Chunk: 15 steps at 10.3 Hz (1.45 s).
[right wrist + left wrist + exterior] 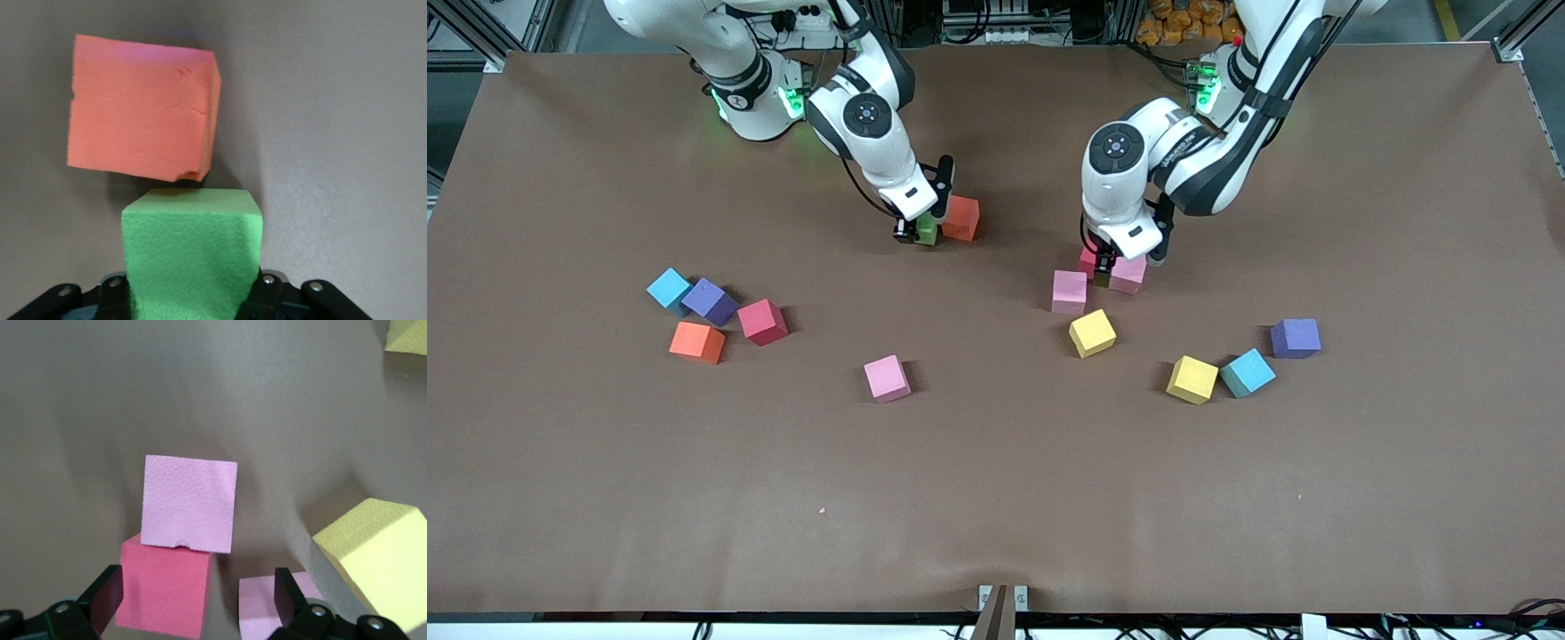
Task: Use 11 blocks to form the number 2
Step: 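Set green beside orange with the right gripper while the left gripper grasps red, then place red beside orange with the left gripper while the right gripper reaches pink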
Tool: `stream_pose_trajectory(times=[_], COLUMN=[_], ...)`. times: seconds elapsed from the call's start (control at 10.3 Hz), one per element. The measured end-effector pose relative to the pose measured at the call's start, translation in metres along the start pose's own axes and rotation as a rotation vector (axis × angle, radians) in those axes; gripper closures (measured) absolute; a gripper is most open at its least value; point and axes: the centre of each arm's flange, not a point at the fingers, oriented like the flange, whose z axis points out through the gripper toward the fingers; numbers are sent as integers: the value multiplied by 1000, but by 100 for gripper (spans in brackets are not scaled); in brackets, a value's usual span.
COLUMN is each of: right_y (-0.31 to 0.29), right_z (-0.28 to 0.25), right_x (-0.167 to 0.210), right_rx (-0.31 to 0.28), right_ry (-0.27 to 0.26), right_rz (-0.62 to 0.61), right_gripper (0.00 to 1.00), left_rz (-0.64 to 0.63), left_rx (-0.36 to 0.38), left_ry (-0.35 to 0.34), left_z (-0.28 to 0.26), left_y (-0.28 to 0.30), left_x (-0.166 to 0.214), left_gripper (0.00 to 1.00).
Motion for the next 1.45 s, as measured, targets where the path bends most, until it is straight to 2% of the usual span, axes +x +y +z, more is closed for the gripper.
stream_pose_trajectory(times=[0.48, 1.45], right_y=[-9, -18], right_z=[7, 11], right_x=[5, 23], right_rx=[6, -4], right_ry=[-7, 16], right_rz=[-20, -56], right_gripper=[44, 44], left_rz=[5, 71], left_rx=[61, 48], left_ry=[-30, -37], left_z=[53, 50], left_y=[-4, -23], left_x=[-5, -41], left_gripper=[0, 0])
